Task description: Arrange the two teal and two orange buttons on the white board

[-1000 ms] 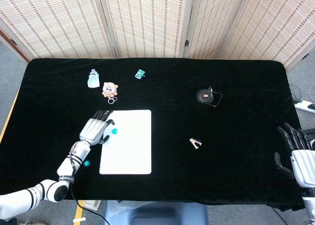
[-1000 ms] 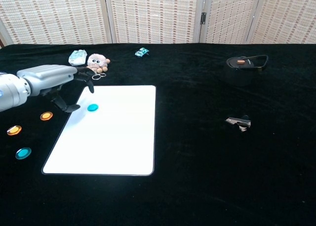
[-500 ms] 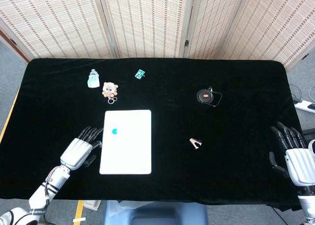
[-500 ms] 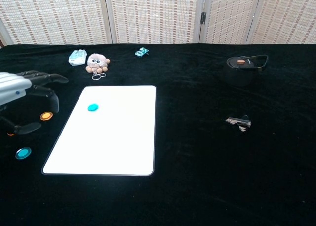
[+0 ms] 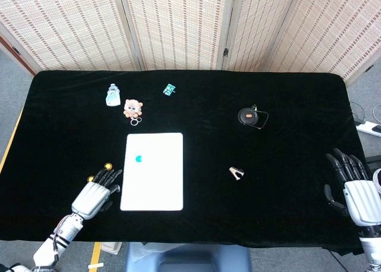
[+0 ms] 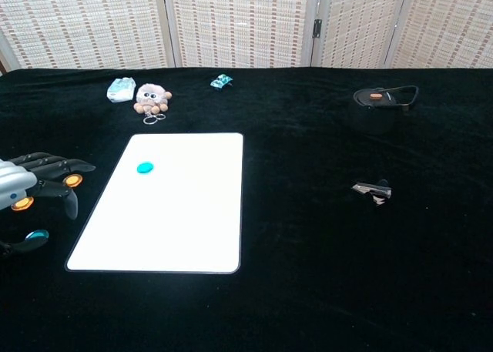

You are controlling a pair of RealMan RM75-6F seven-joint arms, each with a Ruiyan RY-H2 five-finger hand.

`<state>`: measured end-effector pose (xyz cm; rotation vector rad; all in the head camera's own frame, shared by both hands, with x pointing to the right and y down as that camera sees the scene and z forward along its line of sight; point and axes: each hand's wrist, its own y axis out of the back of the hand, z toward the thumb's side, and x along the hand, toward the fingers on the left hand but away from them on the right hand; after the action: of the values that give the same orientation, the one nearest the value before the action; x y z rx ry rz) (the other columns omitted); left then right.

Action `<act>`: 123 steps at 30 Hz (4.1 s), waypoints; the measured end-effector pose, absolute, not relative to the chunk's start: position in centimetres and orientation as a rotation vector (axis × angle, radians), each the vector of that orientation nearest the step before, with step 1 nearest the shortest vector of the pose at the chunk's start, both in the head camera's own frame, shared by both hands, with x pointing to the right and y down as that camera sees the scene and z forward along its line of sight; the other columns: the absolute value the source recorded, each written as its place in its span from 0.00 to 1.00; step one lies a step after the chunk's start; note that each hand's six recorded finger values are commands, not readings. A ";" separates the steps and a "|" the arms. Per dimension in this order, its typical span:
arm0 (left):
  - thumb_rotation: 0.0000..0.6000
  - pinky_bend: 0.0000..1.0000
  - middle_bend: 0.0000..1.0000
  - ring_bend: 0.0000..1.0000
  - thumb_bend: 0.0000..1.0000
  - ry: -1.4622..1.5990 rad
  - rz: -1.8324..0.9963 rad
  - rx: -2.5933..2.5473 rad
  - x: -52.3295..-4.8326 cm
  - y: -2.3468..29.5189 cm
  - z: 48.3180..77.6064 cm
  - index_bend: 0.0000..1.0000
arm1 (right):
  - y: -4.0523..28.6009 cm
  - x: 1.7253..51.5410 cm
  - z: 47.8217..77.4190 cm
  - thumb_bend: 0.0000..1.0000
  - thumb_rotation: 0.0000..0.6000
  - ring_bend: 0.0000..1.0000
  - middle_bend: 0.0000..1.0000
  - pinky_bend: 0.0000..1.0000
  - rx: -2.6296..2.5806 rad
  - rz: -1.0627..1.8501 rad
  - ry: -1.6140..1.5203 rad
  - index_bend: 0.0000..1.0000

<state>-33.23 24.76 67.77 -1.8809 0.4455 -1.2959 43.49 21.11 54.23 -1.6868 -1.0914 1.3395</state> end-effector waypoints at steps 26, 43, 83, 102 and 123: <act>1.00 0.00 0.06 0.00 0.43 0.463 -1.417 -1.880 -35.8 25.7 70.0 0.42 | 21.2 43.4 54.1 0.59 0.91 0.04 0.00 0.00 -1.685 1.333 -1.092 0.00; 1.00 0.00 0.06 0.00 0.43 0.468 -1.451 -1.860 -36.8 25.4 70.3 0.42 | 21.2 43.2 54.2 0.59 0.91 0.04 0.00 0.00 -1.687 1.335 -1.088 0.00; 1.00 0.00 0.07 0.00 0.46 0.538 -1.243 -1.925 -26.3 14.4 69.6 0.49 | 21.1 43.7 54.2 0.59 0.91 0.04 0.00 0.00 -1.681 1.349 -1.096 0.00; 1.00 0.00 0.07 0.00 0.46 0.455 -1.341 -1.944 -21.1 11.4 73.7 0.47 | 20.9 44.2 54.4 0.59 0.91 0.03 0.00 0.00 -1.675 1.368 -1.100 0.00; 1.00 0.00 0.07 0.00 0.46 0.453 -1.385 -1.934 -21.1 11.4 74.9 0.38 | 21.0 44.3 54.2 0.59 0.91 0.03 0.00 0.00 -1.667 1.374 -1.107 0.00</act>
<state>-21.08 11.36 74.89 -1.9339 0.4529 -1.3850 44.32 21.04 54.20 -1.6668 -1.1070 1.3736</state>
